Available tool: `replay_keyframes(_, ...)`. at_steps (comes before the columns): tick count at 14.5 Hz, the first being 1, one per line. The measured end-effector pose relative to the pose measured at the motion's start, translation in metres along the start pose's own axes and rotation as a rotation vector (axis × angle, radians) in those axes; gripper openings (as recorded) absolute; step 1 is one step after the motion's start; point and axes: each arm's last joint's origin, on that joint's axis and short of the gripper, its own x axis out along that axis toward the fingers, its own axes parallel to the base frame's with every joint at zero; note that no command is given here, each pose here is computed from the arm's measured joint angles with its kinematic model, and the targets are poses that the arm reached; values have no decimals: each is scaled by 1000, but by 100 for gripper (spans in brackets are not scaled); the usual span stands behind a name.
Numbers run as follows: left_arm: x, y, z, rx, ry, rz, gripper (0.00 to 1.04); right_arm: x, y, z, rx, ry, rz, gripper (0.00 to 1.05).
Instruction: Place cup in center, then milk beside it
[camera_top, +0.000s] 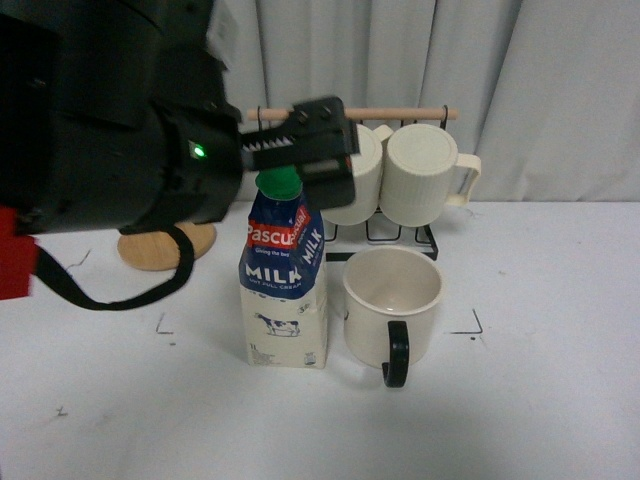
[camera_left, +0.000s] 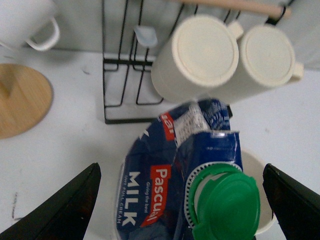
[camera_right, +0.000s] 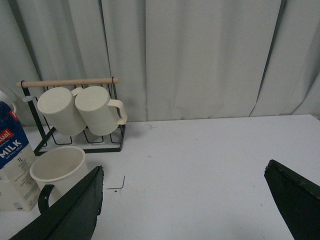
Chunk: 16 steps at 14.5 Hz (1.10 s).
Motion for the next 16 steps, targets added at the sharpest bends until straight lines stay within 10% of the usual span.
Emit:
replay_keyframes(6, -83, 37, 8, -75, -143, -6, 98, 0, 0, 0, 0, 0, 0, 98)
replay_keyframes(9, -143, 84, -19, 102, -491, 191, 64, 0, 0, 0, 0, 0, 0, 98)
replay_keyframes(14, -167, 105, -49, 192, -470, 196, 2, 0, 0, 0, 0, 0, 0, 98)
replay_keyframes(16, -173, 110, -59, 194, -459, 199, 2, 0, 0, 0, 0, 0, 0, 98)
